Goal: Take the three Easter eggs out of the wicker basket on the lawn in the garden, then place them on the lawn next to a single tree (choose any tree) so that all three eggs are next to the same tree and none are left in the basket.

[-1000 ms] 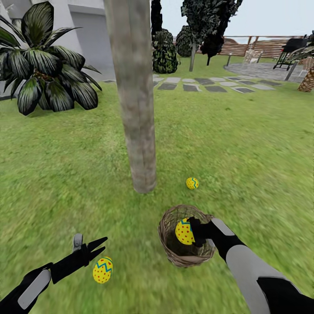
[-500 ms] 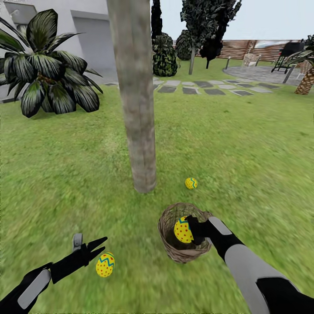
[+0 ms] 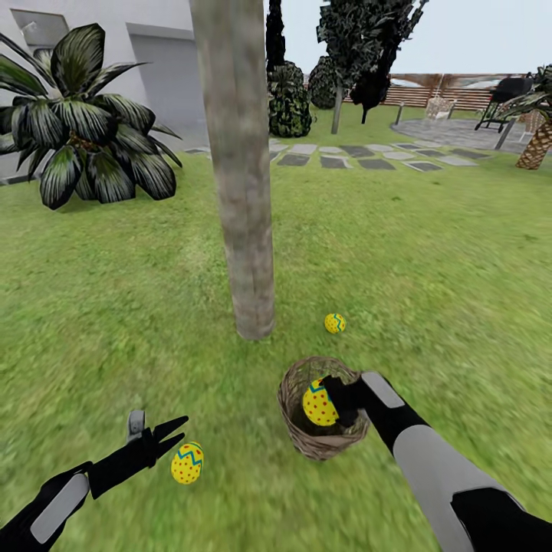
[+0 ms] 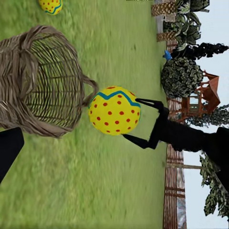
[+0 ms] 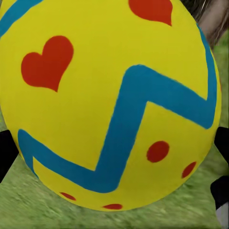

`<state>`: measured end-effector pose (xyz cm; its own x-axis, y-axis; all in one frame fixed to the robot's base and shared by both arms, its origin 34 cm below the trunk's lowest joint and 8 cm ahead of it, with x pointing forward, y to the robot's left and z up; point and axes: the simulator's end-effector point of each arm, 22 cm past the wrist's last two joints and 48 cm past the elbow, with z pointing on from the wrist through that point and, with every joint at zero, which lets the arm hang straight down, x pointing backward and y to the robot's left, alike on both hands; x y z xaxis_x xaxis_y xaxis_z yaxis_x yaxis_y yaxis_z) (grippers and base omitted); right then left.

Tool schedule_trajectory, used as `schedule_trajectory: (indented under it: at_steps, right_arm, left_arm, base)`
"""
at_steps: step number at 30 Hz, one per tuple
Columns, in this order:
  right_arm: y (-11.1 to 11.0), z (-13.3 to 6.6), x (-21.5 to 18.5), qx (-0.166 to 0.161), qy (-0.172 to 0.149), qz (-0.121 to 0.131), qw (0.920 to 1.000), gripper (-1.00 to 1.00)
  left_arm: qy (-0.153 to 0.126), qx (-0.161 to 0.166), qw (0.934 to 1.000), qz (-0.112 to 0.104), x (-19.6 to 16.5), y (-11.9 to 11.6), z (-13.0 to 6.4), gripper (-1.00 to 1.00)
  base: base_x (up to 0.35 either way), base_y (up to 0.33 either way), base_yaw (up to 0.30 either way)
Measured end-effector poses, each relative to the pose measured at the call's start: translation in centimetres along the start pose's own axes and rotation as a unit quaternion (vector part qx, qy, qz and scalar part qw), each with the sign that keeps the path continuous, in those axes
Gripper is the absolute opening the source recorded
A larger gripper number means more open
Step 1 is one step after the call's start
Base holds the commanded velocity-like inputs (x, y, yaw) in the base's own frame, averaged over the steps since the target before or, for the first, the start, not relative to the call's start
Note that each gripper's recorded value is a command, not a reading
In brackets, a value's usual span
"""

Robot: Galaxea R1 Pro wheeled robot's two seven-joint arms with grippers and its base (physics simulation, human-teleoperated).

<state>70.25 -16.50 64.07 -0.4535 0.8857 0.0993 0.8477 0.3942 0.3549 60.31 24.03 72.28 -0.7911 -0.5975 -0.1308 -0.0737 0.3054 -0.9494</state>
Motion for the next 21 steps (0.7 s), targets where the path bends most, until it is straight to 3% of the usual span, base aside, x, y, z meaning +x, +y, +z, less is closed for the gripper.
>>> schedule_trajectory:
  at_steps: [3, 7, 11, 15, 21]
  right_arm:
    - [-0.8, -0.8, 0.0, 0.031, 0.0, -0.001, 0.9995, -1.0]
    - [-0.1, -2.4, -0.4, 0.045, -0.008, -0.005, 0.9989, -1.0]
    - [2.7, -5.2, 0.6, 0.055, -0.016, -0.021, 0.9981, -1.0]
    - [7.0, -8.7, 3.0, 0.036, -0.018, -0.039, 0.9984, -1.0]
    - [12.7, -12.9, 5.3, -0.035, -0.006, -0.082, 0.996, -1.0]
  left_arm:
    - [-0.001, 0.0, 1.0, -0.001, -0.1, -0.4, -0.2, 1.0]
    - [-0.001, 0.0, 1.0, -0.001, -0.2, -1.0, -0.3, 1.0]
    - [-0.001, 0.0, 1.0, 0.0, -0.3, -1.5, -0.6, 1.0]
    - [-0.001, 0.001, 1.0, 0.0, -0.4, -2.1, -0.8, 1.0]
    - [-0.004, 0.002, 1.0, 0.001, -0.9, -2.2, -1.3, 1.0]
  base:
    - [0.0, 0.0, 0.0]
    - [0.0, 0.0, 0.0]
    - [0.0, 0.0, 0.0]
    - [0.0, 0.0, 0.0]
    - [0.0, 0.0, 0.0]
